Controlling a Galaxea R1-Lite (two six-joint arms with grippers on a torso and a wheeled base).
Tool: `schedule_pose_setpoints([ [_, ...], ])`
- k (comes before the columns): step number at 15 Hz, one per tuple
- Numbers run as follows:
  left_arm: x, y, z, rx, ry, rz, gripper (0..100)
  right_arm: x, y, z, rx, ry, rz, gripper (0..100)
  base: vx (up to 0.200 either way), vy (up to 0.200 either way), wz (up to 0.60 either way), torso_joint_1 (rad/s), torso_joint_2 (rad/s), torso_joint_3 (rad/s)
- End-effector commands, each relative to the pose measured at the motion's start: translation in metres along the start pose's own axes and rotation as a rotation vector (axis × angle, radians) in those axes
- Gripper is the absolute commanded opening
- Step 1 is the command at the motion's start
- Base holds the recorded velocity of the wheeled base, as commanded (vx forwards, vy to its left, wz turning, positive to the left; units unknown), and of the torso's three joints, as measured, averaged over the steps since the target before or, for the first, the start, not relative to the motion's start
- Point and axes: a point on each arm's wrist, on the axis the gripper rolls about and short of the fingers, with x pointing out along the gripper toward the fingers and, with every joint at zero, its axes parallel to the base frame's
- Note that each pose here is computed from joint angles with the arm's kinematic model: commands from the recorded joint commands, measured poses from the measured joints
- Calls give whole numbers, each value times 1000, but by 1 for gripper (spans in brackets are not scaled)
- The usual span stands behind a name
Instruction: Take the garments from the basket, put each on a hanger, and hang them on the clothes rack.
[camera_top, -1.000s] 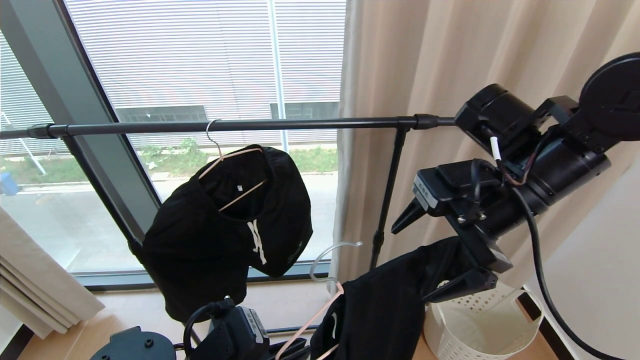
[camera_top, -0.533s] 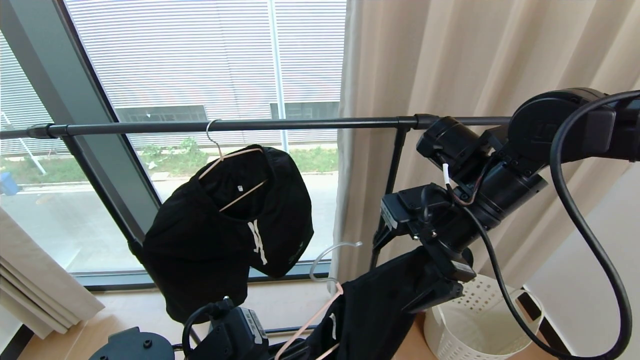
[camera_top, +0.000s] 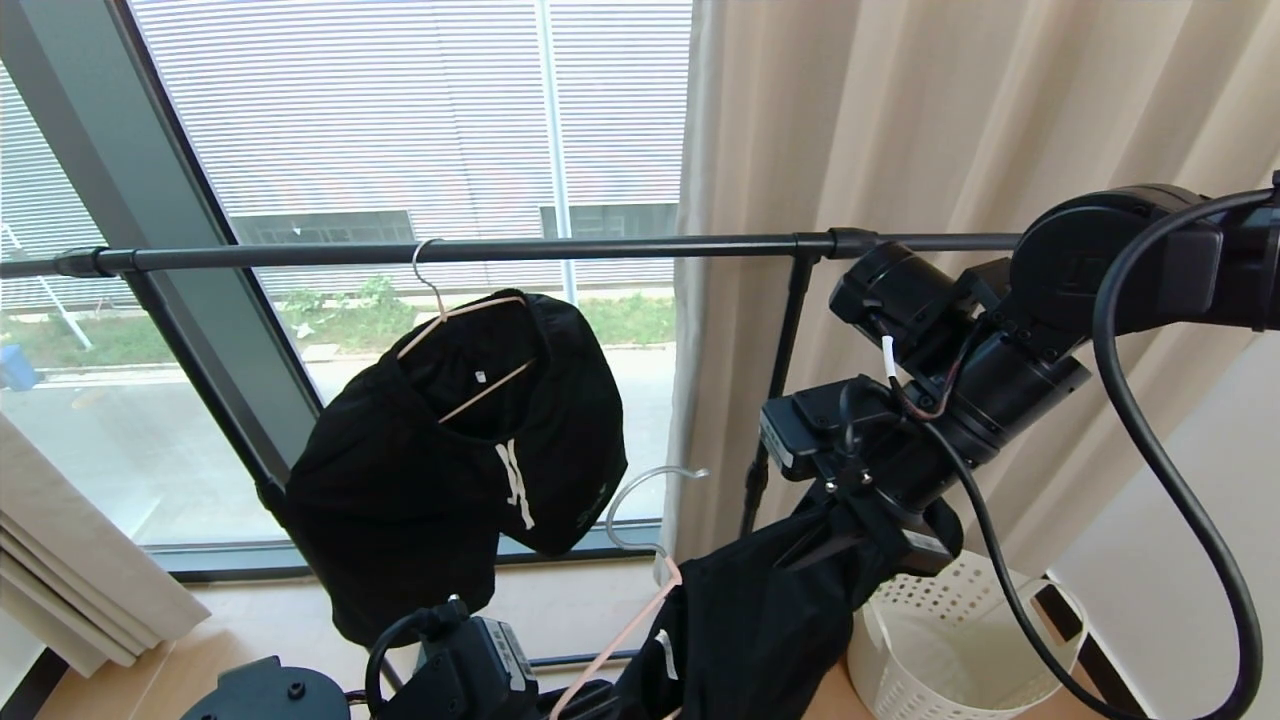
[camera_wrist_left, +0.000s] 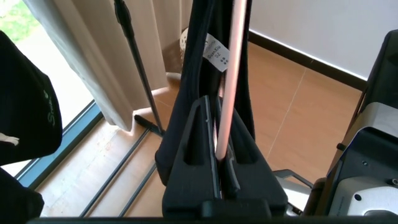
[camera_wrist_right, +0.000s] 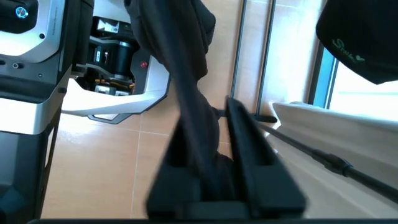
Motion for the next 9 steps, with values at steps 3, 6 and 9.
schedule_pose_setpoints([
  [3, 0, 0, -1, 0, 3, 1, 0, -4, 6, 1, -7, -4, 1, 0, 0, 0, 0, 0, 0, 0],
  [6, 1, 1, 0, -9, -2, 6, 100, -9, 12, 2, -10, -7, -5, 0, 0, 0, 0, 0, 0, 0],
  [9, 0, 5, 3, -17, -30, 19, 100, -15, 19, 2, -14, -9, -18, 0, 0, 0, 0, 0, 0, 0],
])
